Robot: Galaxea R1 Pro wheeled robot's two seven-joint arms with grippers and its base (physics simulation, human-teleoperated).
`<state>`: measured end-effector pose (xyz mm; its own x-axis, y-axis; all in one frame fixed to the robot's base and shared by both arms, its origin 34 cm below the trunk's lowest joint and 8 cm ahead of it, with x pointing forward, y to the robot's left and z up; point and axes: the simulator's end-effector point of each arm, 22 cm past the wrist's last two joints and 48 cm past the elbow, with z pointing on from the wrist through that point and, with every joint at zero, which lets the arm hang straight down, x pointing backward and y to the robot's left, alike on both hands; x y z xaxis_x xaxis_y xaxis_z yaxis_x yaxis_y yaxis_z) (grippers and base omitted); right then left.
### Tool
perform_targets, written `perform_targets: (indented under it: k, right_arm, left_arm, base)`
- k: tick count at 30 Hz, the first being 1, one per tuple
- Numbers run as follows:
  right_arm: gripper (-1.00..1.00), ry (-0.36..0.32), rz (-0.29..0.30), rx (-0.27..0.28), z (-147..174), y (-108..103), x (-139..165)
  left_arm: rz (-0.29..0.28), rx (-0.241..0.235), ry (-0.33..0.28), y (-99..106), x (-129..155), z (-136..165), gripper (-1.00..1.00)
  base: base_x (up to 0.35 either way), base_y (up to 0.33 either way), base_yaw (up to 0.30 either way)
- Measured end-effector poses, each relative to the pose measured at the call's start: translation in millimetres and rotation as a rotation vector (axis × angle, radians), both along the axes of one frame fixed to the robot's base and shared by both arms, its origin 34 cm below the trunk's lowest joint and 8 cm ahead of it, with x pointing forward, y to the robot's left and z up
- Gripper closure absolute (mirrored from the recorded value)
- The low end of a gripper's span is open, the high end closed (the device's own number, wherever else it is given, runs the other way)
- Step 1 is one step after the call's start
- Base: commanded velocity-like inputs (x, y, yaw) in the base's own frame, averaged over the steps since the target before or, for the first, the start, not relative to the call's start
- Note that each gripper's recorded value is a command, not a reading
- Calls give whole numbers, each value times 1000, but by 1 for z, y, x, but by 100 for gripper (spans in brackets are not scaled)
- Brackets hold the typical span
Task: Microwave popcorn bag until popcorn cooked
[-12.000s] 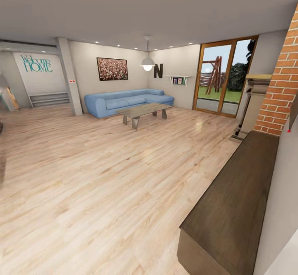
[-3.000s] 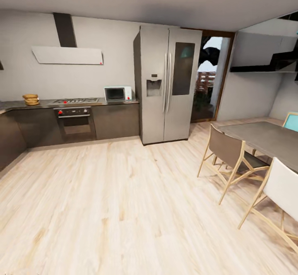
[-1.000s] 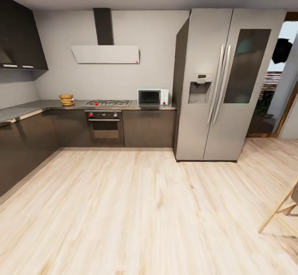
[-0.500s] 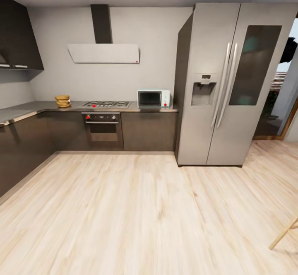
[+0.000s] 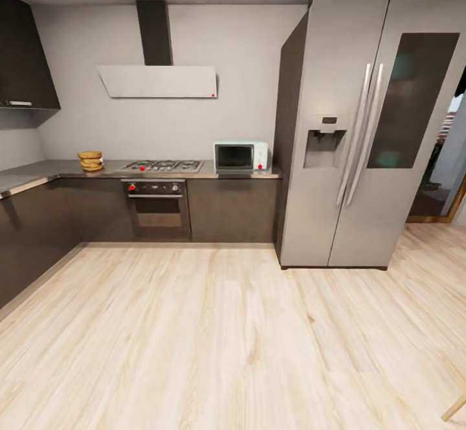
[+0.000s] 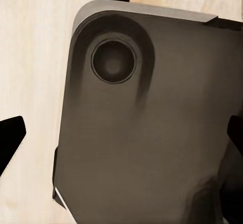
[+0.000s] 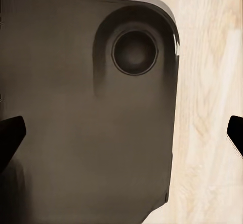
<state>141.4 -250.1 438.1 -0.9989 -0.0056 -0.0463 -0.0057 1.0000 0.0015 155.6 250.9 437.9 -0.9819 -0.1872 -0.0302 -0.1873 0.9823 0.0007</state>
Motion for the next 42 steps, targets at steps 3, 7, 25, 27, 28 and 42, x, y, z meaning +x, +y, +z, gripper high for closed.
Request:
perform_targets:
  k: [3, 7, 25, 27, 28, 42]
  right_arm:
    - [-100, -1, -2, 0, 0, 0, 0]
    - [-100, 0, -5, 3, 0, 2, 0]
    - [-100, 0, 7, 6, 0, 4, 0]
    - [-100, 0, 7, 7, 0, 5, 0]
    - [-100, 0, 7, 7, 0, 5, 0]
    - [-100, -1, 8, 6, 0, 4, 0]
  left_arm:
    - [0, 1, 0, 0, 0, 0, -100]
    - [0, 2, 0, 1, 0, 0, -100]
    - [1, 2, 0, 1, 0, 0, -100]
    - [1, 2, 0, 1, 0, 0, -100]
    - [1, 1, 0, 1, 0, 0, -100]
    - [2, 1, 0, 1, 0, 0, -100]
  base:
    - [326, 0, 0]
    - [326, 0, 0]
    - [326, 0, 0]
    - [326, 0, 0]
    - [326, 0, 0]
    - [326, 0, 0]
